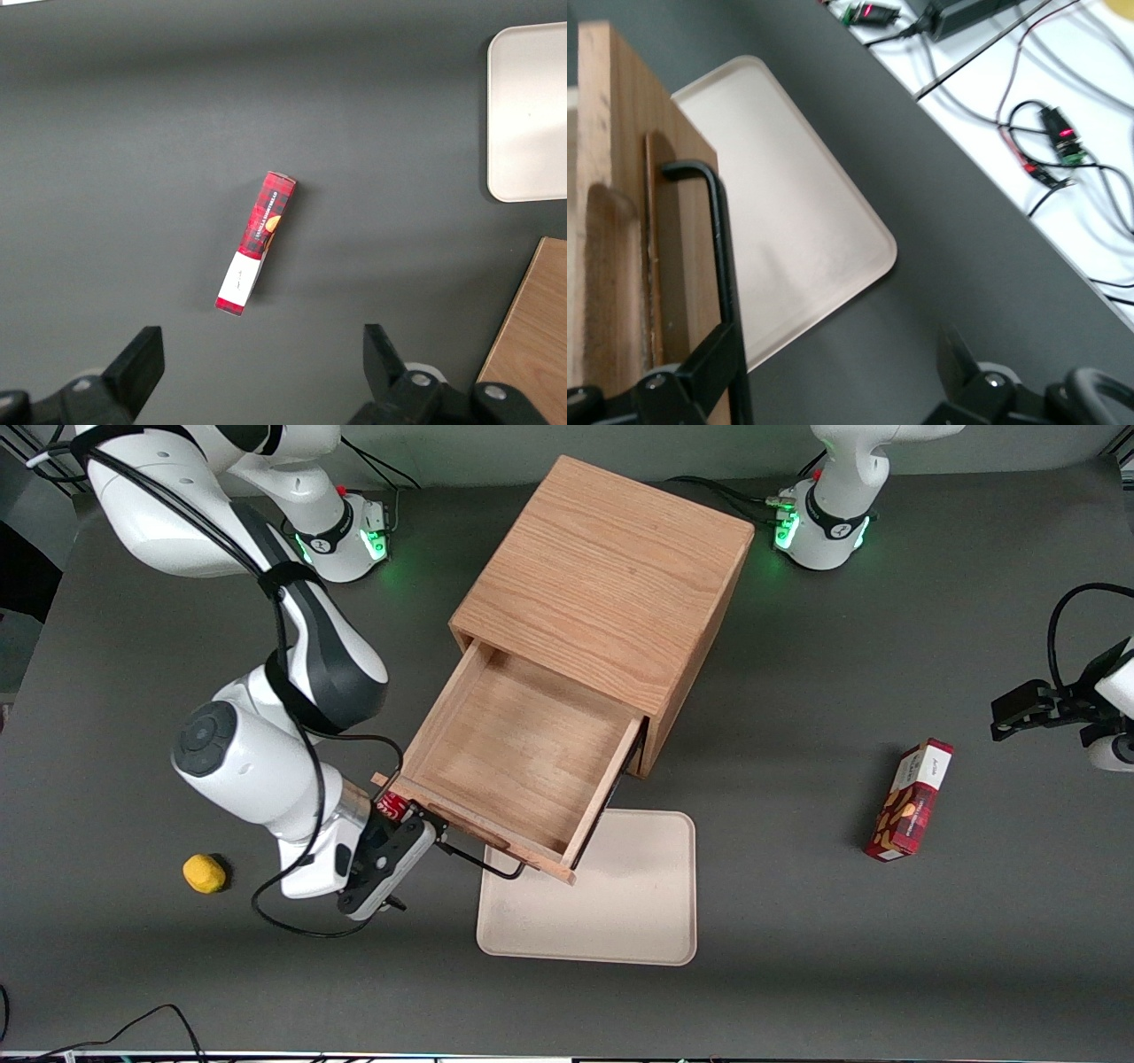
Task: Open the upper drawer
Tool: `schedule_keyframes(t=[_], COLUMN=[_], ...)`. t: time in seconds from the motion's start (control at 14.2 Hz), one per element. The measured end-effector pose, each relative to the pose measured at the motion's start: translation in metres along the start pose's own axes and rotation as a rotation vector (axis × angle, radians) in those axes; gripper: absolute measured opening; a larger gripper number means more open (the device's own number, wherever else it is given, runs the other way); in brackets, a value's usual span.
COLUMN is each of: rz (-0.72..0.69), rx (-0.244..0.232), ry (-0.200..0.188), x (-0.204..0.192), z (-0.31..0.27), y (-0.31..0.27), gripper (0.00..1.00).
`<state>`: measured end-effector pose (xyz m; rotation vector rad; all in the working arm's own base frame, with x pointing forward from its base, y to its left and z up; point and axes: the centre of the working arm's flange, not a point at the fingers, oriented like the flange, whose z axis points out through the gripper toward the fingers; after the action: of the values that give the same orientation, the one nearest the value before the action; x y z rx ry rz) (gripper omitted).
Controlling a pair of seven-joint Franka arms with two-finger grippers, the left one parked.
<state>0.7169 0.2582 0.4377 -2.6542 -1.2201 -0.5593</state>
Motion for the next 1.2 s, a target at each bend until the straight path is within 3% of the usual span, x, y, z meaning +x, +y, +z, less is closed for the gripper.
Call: schedule_keyframes(t=[0.14, 0.42, 0.71, 0.99, 1.2], rz=[0.04, 0.147, 0.413, 0.615, 0.764], rx=[-0.001, -0.027, -0.118, -0.216, -0.225], ry=[0.021, -0.021, -0.074, -0.112, -0.142], x=[-0.003, -0.037, -0.092, -0.174, -0.222], z=[-0.037, -0.118, -0.157, -0.202, -0.237], y=[0.017, 0.044, 0.053, 0.075, 0.076], gripper=[1.0, 1.0, 1.0, 1.0, 1.0])
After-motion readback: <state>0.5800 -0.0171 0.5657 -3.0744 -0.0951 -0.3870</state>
